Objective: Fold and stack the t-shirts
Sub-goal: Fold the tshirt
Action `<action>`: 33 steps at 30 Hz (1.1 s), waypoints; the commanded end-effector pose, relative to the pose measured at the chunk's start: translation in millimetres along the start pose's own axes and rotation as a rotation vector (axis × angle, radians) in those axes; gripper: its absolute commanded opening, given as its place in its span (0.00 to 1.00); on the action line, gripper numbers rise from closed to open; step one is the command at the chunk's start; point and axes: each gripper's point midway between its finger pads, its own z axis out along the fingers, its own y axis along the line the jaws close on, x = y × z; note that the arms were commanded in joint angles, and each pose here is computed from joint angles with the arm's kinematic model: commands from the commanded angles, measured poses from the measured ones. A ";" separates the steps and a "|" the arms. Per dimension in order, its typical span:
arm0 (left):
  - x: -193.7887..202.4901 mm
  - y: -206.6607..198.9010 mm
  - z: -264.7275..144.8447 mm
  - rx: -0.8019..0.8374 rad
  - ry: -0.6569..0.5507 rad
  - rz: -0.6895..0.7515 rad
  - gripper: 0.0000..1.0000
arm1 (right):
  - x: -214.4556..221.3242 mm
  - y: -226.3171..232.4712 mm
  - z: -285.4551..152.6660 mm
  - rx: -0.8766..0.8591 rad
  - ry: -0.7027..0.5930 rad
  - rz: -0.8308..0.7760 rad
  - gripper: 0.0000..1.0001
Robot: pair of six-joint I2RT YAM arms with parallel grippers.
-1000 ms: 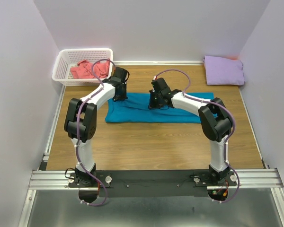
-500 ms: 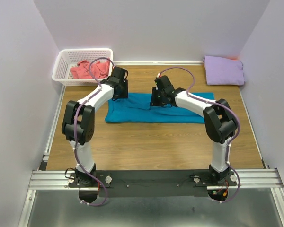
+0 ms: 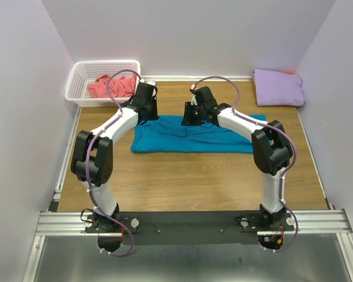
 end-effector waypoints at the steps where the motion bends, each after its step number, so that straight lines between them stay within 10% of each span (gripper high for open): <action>1: 18.6 -4.7 25.2 0.032 0.044 0.017 0.26 | 15.2 -2.3 17.4 -0.028 0.059 -0.058 0.40; 15: 60.2 15.0 73.9 -0.042 0.134 0.033 0.20 | 28.8 -23.2 39.0 -0.007 0.094 -0.094 0.36; 23: 70.3 26.9 77.7 -0.083 0.151 0.012 0.19 | 26.1 -42.6 30.3 0.004 0.080 -0.047 0.10; 33: 65.7 27.4 71.5 -0.081 0.142 -0.008 0.19 | 26.8 -40.4 21.5 -0.017 0.074 0.018 0.15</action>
